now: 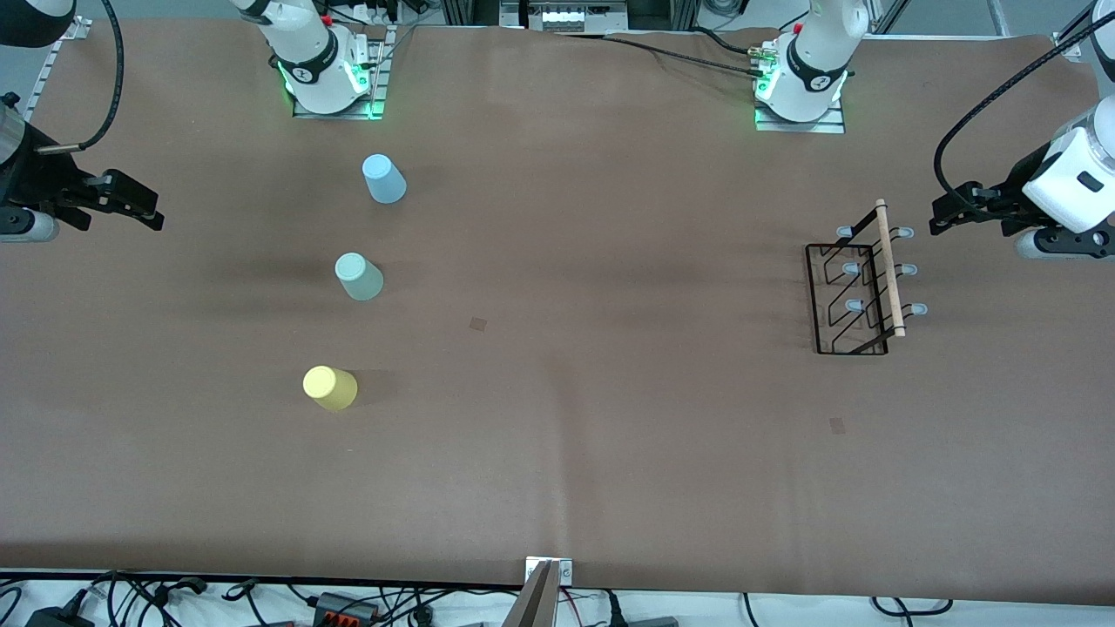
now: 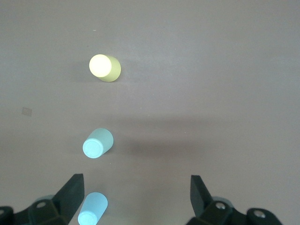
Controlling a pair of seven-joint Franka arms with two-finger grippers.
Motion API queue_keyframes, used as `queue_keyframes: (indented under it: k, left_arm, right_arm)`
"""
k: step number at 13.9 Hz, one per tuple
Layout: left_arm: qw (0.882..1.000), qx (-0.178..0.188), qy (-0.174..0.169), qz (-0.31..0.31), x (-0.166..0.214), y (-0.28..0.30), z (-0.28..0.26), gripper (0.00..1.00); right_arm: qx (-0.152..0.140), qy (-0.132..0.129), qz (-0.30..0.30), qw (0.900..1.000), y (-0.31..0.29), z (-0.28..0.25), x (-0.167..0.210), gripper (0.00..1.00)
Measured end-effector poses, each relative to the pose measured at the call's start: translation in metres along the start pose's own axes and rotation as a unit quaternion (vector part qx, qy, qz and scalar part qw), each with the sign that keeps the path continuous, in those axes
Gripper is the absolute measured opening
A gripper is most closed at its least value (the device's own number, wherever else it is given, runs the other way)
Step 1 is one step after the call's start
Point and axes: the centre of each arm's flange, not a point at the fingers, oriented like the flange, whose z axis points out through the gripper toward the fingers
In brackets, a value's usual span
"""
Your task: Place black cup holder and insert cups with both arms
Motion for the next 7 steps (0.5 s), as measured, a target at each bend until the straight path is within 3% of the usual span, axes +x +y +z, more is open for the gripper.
queue_keyframes:
  k: [7]
  left_arm:
    - [1.0, -0.001, -0.005, 0.0, 0.0036, 0.0001, 0.0065, 1.0]
  right_arm:
    - [0.0, 0.0, 0.0, 1.0, 0.0, -0.0005, -0.0002, 1.0]
